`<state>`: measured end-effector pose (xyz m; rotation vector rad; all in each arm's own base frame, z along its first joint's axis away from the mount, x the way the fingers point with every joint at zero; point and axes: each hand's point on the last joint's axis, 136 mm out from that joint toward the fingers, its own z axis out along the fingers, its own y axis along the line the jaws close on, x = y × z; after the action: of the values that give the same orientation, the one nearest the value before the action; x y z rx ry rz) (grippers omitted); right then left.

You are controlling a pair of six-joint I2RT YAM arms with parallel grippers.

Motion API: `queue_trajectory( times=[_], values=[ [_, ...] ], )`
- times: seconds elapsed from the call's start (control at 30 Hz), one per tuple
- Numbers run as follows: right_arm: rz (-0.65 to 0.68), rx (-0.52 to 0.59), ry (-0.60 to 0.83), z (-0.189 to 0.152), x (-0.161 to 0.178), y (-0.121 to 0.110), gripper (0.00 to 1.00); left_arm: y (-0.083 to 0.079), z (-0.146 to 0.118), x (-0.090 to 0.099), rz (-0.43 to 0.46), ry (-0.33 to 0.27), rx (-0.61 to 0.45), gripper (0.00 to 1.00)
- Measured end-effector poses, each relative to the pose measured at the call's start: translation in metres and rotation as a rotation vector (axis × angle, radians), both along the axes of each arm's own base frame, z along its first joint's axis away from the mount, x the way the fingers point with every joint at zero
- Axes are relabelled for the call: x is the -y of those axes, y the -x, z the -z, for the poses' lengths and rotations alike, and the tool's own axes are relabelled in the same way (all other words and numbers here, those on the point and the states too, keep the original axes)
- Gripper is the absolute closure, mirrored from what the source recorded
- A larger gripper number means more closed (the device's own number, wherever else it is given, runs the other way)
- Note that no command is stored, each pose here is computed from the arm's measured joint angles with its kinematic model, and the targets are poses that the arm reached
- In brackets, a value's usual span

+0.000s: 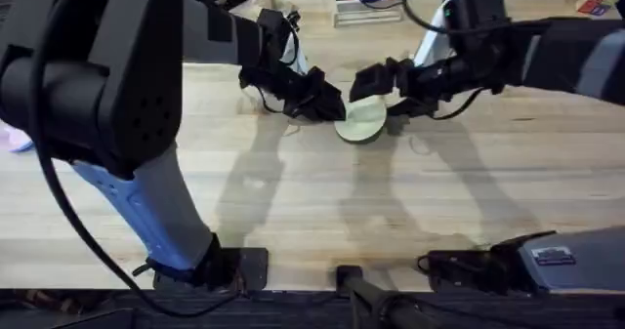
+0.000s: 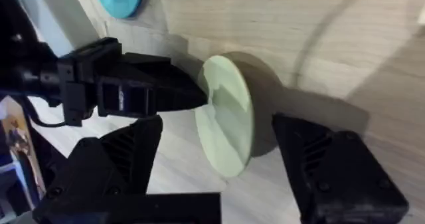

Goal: Pick up the plates from the table one by one and place each into a slot on the dish rack.

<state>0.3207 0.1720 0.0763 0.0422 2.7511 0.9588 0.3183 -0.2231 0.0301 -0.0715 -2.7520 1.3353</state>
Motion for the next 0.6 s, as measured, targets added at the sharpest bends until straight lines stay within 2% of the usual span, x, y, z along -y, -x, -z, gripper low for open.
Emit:
queue_trajectory(
  times=[0.23,0.43,0.53,0.6],
  values=[
    [0.007,-0.064,-0.002,0.016,-0.007,0.004,0.016,0.0,0.0,0.0,0.0,0.0,0.0,0.96],
    [0.013,-0.069,-0.003,0.016,-0.008,0.004,0.078,0.0,0.0,0.0,0.0,0.0,0.0,0.96],
    [0.015,-0.071,-0.003,0.016,-0.007,0.004,0.145,0.0,0.0,0.0,0.0,0.0,0.0,0.96],
    [0.015,-0.071,-0.003,0.016,-0.007,0.004,0.231,0.0,0.0,0.0,0.0,0.0,0.0,0.96]
  ],
)
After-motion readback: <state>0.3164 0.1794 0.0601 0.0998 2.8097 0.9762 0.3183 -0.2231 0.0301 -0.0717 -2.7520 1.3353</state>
